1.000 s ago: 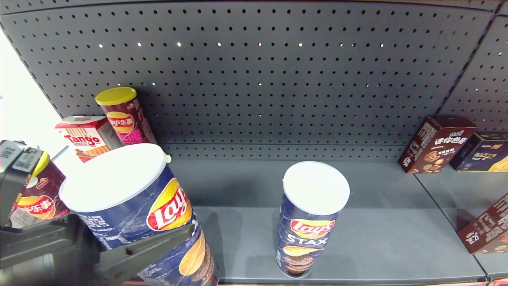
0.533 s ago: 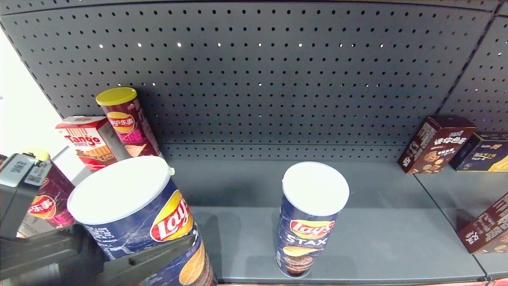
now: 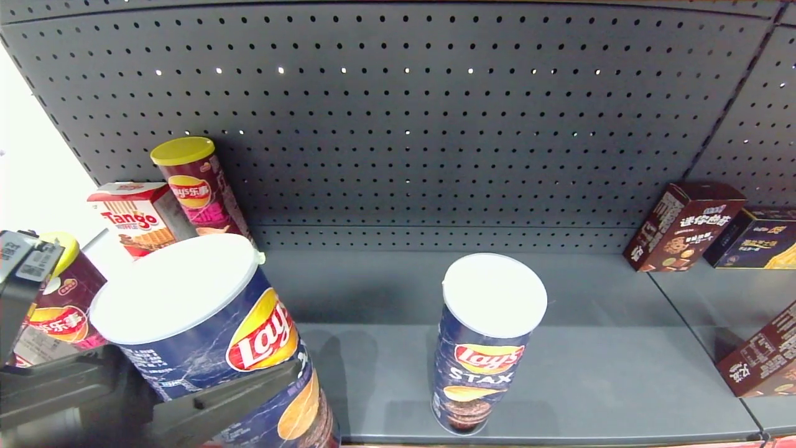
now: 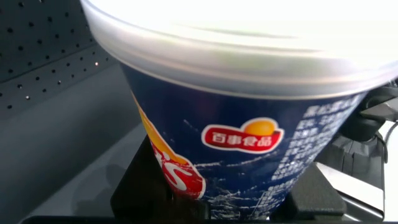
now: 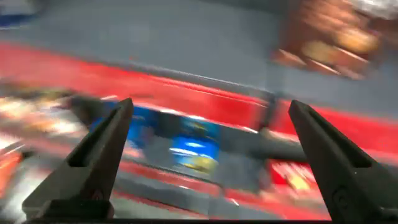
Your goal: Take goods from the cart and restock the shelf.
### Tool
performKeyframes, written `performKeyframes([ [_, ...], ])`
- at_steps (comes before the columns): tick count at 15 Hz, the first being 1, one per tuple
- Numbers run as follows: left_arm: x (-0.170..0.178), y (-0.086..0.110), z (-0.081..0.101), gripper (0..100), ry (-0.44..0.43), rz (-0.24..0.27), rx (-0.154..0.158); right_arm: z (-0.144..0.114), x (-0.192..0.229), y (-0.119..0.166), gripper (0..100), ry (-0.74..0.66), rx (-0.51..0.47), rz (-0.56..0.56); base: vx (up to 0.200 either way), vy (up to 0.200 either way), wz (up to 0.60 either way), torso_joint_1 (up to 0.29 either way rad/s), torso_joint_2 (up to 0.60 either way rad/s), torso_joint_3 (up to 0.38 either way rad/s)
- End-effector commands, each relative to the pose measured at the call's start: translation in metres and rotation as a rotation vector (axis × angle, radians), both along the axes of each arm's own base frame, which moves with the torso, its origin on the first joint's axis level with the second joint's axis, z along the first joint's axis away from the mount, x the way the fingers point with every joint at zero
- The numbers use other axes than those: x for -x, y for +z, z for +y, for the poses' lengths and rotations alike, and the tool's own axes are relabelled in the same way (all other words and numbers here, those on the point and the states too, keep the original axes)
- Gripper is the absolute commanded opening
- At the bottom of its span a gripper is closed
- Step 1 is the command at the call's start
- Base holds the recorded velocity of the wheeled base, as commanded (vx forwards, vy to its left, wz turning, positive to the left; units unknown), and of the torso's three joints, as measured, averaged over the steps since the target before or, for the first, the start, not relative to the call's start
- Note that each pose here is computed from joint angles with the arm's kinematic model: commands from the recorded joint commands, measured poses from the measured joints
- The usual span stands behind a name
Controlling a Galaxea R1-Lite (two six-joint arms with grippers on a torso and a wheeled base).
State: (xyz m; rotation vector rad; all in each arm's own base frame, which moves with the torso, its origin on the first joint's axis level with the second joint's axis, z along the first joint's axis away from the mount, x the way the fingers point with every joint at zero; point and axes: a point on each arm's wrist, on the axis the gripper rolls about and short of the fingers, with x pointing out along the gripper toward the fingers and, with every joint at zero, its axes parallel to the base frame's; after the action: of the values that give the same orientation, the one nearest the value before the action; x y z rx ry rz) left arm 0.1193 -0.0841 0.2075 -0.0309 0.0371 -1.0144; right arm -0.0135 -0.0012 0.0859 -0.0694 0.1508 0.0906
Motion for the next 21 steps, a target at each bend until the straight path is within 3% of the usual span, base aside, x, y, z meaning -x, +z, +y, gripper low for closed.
performKeyframes([
  [1,0.003,0.002,0.002,0,0.001,-0.013,0.008,0.002,0.006,-0.001,100,-0.146,-0.007,-0.077,0.0,0.0,0.0,0.0,0.0,0.0],
  [4,0.003,0.003,0.002,0,-0.002,-0.017,0.011,0.002,0.005,-0.001,100,-0.147,-0.002,-0.08,0.0,0.0,0.0,0.0,0.0,0.0],
  [7,0.002,0.01,0.001,0,-0.005,-0.036,0.023,0.003,0.009,-0.002,100,-0.003,-0.03,-0.124,0.0,0.0,0.0,0.0,0.0,0.0],
  [10,0.002,0.013,0.0,0,-0.005,-0.044,0.029,0.001,0.009,-0.01,100,-0.091,-0.068,-0.143,0.0,0.0,0.0,0.0,0.0,0.0],
  [18,-0.009,0.019,-0.006,0,-0.001,-0.04,0.024,0.001,0.009,-0.01,100,-0.086,-0.069,-0.143,0.0,0.0,0.0,0.0,0.0,0.0],
  [20,-0.022,0.019,-0.005,0,0.044,-0.028,0.015,0.001,0.009,-0.01,100,-0.086,-0.069,-0.143,0.0,0.0,0.0,0.0,0.0,0.0],
  [21,-0.022,0.019,-0.009,0,0.018,-0.026,0.013,0.001,0.009,-0.01,100,-0.086,-0.069,-0.144,0.0,0.0,0.0,0.0,0.0,0.0],
])
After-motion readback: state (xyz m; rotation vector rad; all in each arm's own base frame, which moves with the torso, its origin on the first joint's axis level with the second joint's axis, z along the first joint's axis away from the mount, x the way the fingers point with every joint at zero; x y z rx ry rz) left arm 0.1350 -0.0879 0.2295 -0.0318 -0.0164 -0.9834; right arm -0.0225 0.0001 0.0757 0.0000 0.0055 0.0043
